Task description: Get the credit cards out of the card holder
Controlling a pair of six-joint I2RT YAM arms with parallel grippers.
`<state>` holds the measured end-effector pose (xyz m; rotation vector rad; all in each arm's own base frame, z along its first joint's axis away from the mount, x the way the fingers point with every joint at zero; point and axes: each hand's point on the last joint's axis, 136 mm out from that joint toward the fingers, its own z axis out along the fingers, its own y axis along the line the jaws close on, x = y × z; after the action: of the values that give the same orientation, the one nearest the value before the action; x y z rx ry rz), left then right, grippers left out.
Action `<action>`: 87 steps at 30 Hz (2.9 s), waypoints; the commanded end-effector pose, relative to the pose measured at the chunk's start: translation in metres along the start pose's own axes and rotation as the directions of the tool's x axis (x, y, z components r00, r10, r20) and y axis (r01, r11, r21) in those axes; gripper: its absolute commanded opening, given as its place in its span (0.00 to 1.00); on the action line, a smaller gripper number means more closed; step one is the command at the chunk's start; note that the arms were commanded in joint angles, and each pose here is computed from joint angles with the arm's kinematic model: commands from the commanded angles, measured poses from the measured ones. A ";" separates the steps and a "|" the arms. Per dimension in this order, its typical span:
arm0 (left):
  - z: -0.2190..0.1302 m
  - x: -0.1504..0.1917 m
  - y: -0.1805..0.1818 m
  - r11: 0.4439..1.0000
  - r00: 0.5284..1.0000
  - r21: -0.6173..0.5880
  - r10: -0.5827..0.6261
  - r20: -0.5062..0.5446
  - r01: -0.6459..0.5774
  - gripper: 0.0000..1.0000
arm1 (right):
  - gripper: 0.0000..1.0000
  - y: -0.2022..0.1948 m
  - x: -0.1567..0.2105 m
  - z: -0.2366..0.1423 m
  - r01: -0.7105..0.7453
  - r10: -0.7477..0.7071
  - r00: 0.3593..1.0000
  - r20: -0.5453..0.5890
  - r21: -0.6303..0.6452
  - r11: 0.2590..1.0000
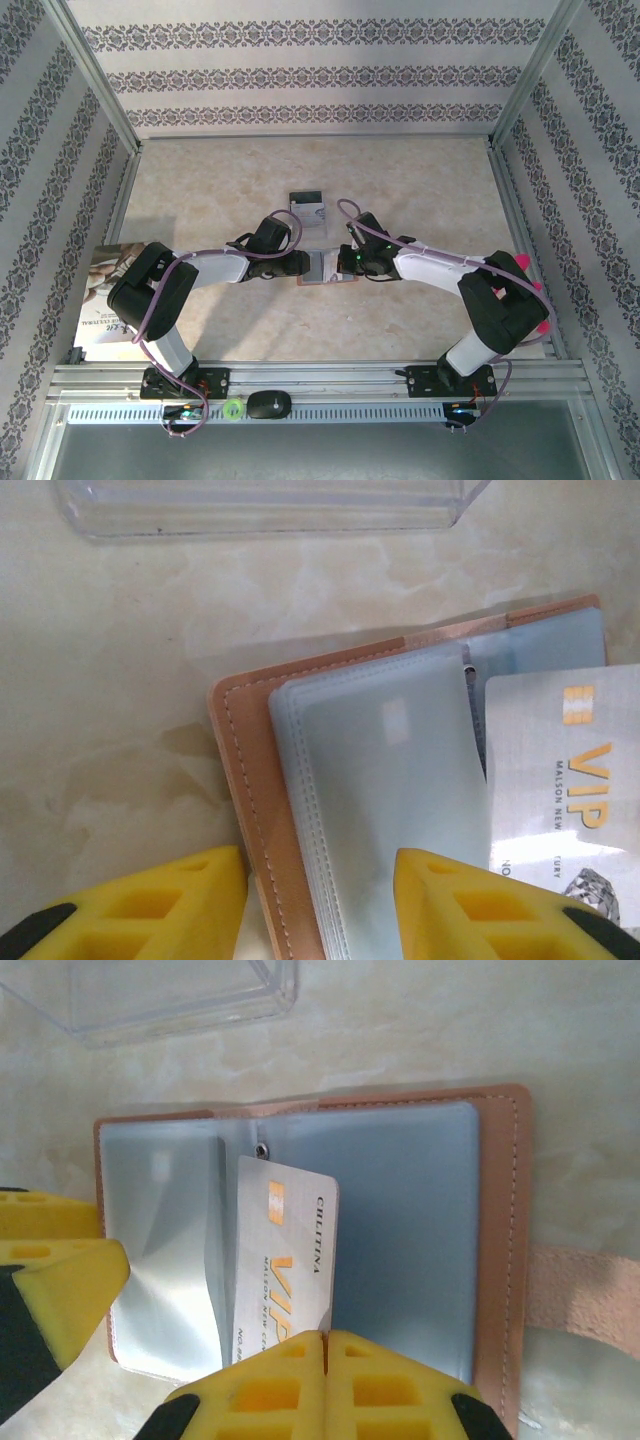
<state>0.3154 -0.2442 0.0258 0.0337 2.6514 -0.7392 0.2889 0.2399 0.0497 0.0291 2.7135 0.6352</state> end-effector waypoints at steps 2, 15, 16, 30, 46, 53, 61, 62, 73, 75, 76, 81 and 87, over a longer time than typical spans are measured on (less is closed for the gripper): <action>0.006 0.027 0.024 0.997 0.996 -0.078 -0.033 -0.085 0.026 0.47 | 0.00 0.000 -0.003 -0.010 0.090 -0.092 0.996 0.009 0.096 0.991; 0.011 0.029 0.022 0.998 0.995 -0.062 -0.031 -0.097 0.025 0.47 | 0.22 0.029 0.002 0.010 0.199 -0.196 0.980 -0.037 0.094 0.975; 0.011 0.029 0.022 0.998 0.995 -0.061 -0.034 -0.096 0.028 0.47 | 0.23 0.029 0.002 0.011 0.199 -0.196 0.980 -0.039 0.097 0.975; -0.026 -0.011 -0.012 1.000 1.000 0.015 -0.012 0.029 0.011 0.67 | 0.00 0.056 -0.044 -0.058 0.383 -0.383 0.914 0.136 0.028 0.923; -0.109 -0.032 0.019 0.996 0.980 -0.009 -0.087 0.177 0.090 1.00 | 0.01 0.130 -0.111 -0.081 0.870 -0.835 0.492 0.247 -0.121 0.477; -0.123 -0.026 0.043 0.986 0.974 -0.053 -0.145 0.175 0.156 1.00 | 0.01 0.119 -0.133 -0.051 0.920 -0.913 0.387 0.128 -0.115 0.373; -0.129 -0.030 0.049 0.983 0.971 -0.074 -0.155 0.181 0.170 1.00 | 0.00 0.105 -0.153 -0.018 0.944 -0.948 0.315 0.051 -0.115 0.308; -0.130 -0.031 0.050 0.982 0.974 -0.083 -0.151 0.172 0.167 1.00 | 0.00 0.103 -0.154 -0.016 0.947 -0.950 0.308 0.046 -0.113 0.301; -0.123 -0.036 0.054 0.978 0.973 -0.090 -0.172 0.153 0.187 1.00 | 0.00 0.079 -0.162 0.003 0.965 -0.973 0.227 -0.035 -0.125 0.230; -0.122 -0.036 0.054 0.977 0.973 -0.093 -0.176 0.149 0.191 1.00 | 0.00 0.077 -0.162 0.003 0.967 -0.976 0.215 -0.039 -0.131 0.219; -0.121 -0.035 0.055 0.976 0.973 -0.098 -0.178 0.147 0.193 1.00 | 0.00 0.077 -0.162 0.003 0.967 -0.976 0.214 -0.037 -0.136 0.217; -0.120 -0.035 0.058 0.974 0.973 -0.110 -0.180 0.147 0.197 1.00 | 0.00 0.077 -0.157 0.004 0.964 -0.979 0.202 -0.022 -0.173 0.203; -0.115 -0.034 0.061 0.972 0.974 -0.122 -0.183 0.131 0.199 1.00 | 0.00 0.077 -0.160 0.016 0.966 -0.981 0.193 -0.026 -0.173 0.194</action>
<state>0.3080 -0.1350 0.0945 -0.2970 2.6055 -0.6216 0.4375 0.2984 0.1284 -1.7007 2.0705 0.3020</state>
